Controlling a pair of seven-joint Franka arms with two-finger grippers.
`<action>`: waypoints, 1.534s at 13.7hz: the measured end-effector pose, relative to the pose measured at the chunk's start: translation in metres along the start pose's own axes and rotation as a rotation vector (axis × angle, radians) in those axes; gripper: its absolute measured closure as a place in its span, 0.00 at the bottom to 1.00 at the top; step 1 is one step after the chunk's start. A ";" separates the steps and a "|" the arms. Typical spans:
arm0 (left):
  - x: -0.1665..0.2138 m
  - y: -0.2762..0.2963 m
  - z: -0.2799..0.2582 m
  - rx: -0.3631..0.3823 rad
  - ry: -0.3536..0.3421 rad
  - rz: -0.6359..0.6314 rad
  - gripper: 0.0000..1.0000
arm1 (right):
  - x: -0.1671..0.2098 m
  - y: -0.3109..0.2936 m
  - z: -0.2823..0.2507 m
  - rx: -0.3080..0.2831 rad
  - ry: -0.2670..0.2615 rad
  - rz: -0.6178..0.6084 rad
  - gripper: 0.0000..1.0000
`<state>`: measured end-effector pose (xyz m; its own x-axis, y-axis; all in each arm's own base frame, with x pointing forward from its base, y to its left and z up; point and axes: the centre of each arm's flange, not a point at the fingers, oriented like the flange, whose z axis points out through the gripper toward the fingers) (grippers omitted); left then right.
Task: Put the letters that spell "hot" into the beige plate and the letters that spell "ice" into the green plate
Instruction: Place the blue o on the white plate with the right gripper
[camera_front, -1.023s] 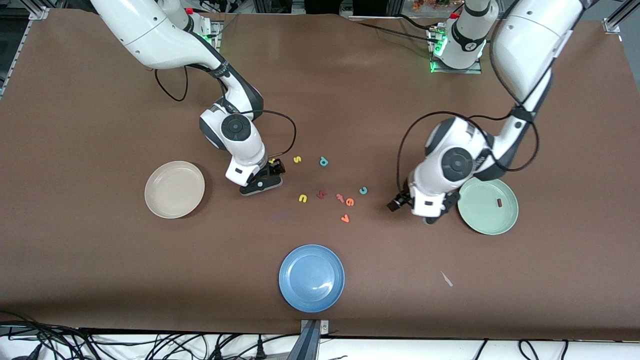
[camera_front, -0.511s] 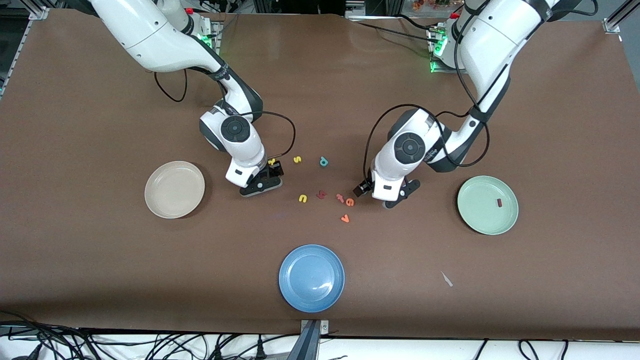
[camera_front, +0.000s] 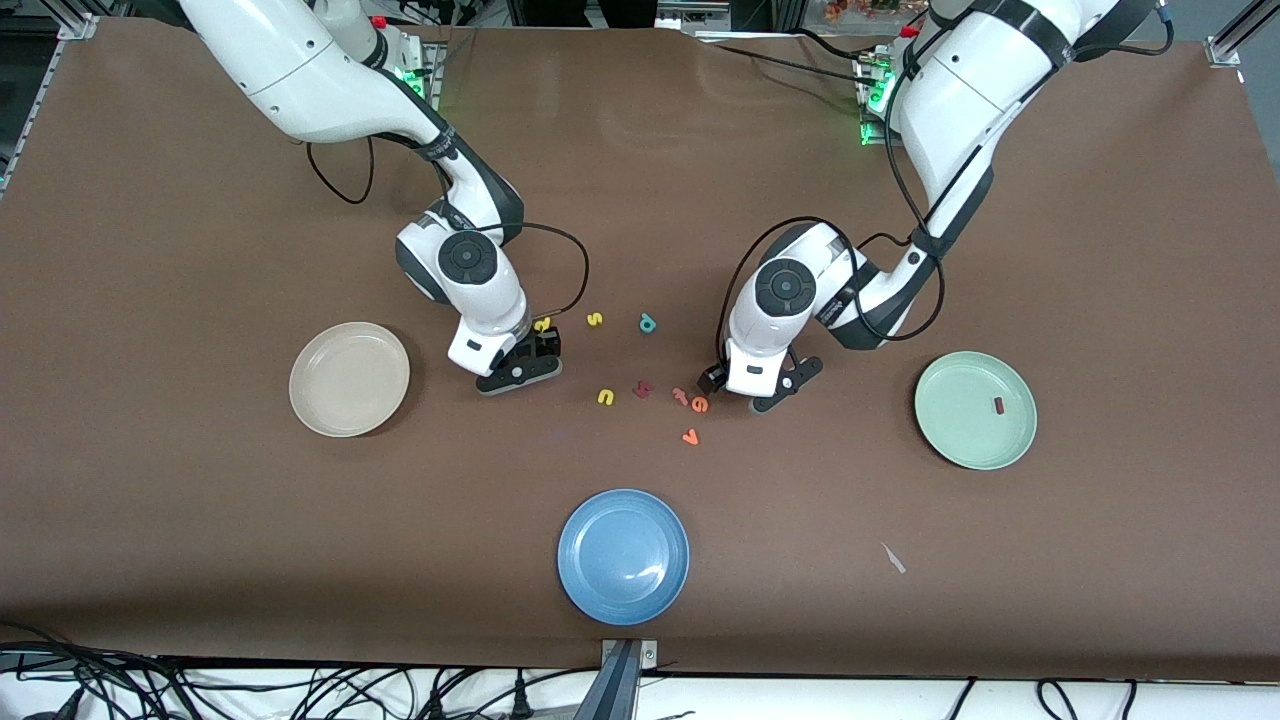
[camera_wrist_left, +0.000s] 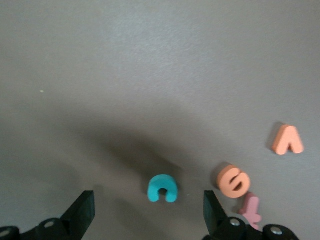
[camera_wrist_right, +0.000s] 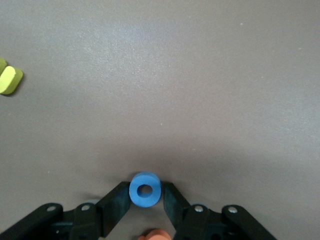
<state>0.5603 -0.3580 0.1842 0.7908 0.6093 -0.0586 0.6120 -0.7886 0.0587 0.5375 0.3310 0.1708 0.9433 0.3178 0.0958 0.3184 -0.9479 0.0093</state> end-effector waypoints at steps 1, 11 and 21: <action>0.001 0.000 0.000 -0.005 0.001 -0.001 0.06 | 0.001 0.001 -0.001 -0.002 0.002 0.002 0.67; 0.000 -0.002 0.013 0.006 0.015 0.027 0.26 | 0.024 0.077 -0.075 -0.128 -0.017 -0.138 0.67; 0.001 -0.001 0.012 0.007 0.034 0.044 0.61 | -0.071 0.249 -0.096 -0.155 -0.125 -0.196 0.56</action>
<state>0.5603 -0.3572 0.1717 0.8171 0.5760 -0.0223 0.5763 -0.8155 0.0534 0.5405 0.0704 0.2619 0.8726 0.4863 -0.0459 0.4866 -0.8572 0.1687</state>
